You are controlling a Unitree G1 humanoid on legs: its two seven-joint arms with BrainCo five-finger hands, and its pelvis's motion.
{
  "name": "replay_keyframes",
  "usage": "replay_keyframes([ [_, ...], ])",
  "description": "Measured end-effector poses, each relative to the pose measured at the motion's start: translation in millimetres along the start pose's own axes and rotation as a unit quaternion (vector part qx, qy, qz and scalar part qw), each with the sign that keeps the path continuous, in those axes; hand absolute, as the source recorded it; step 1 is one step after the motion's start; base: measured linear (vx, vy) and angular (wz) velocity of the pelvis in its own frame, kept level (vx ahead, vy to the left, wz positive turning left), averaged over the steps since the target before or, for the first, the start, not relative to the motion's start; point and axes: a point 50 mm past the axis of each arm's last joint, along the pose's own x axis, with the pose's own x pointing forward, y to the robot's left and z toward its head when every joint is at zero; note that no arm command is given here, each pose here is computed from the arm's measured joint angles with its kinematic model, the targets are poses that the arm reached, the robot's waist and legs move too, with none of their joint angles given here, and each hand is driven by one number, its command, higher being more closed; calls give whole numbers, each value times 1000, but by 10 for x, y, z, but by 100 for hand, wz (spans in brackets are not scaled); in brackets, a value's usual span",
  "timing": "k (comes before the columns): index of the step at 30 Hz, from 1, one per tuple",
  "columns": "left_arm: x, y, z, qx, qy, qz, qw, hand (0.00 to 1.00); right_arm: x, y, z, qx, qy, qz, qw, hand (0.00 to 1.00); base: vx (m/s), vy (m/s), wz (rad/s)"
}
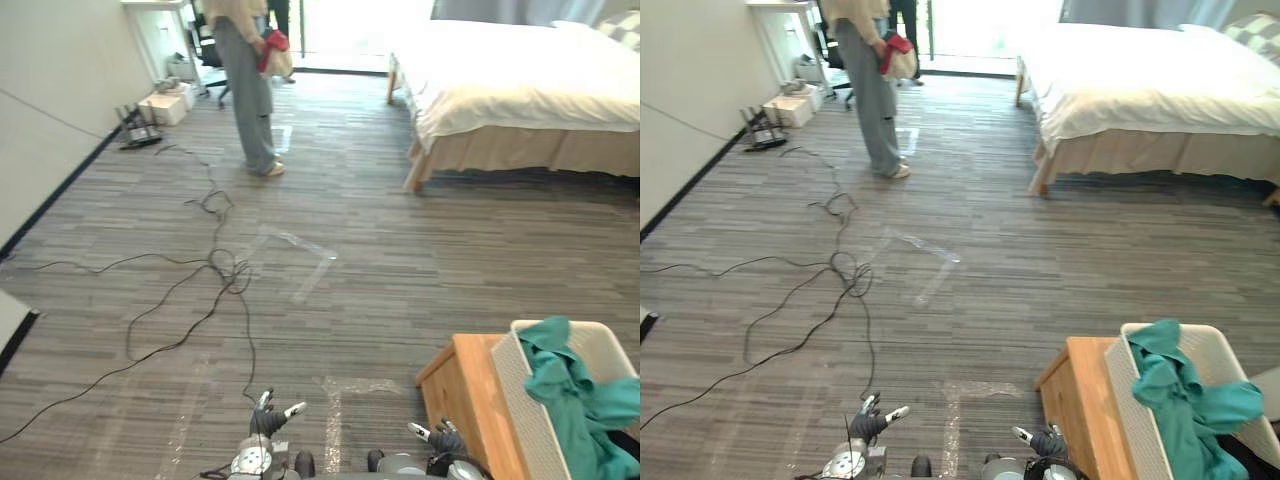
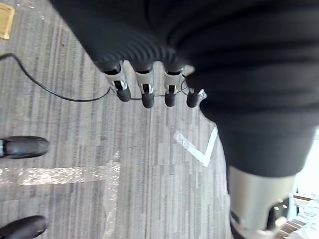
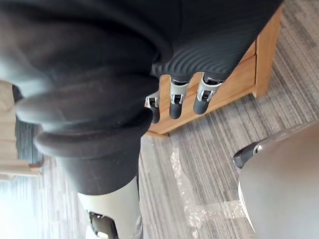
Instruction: Tidy the bed and pick cloth on bed and put in laundry
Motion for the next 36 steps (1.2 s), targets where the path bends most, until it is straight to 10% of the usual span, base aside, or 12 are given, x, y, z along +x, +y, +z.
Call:
replay_keyframes([
  [36, 36, 172, 18, -105, 8, 55, 993, 0, 80, -123, 245, -35, -30, -6, 999, 0, 23, -20, -32],
])
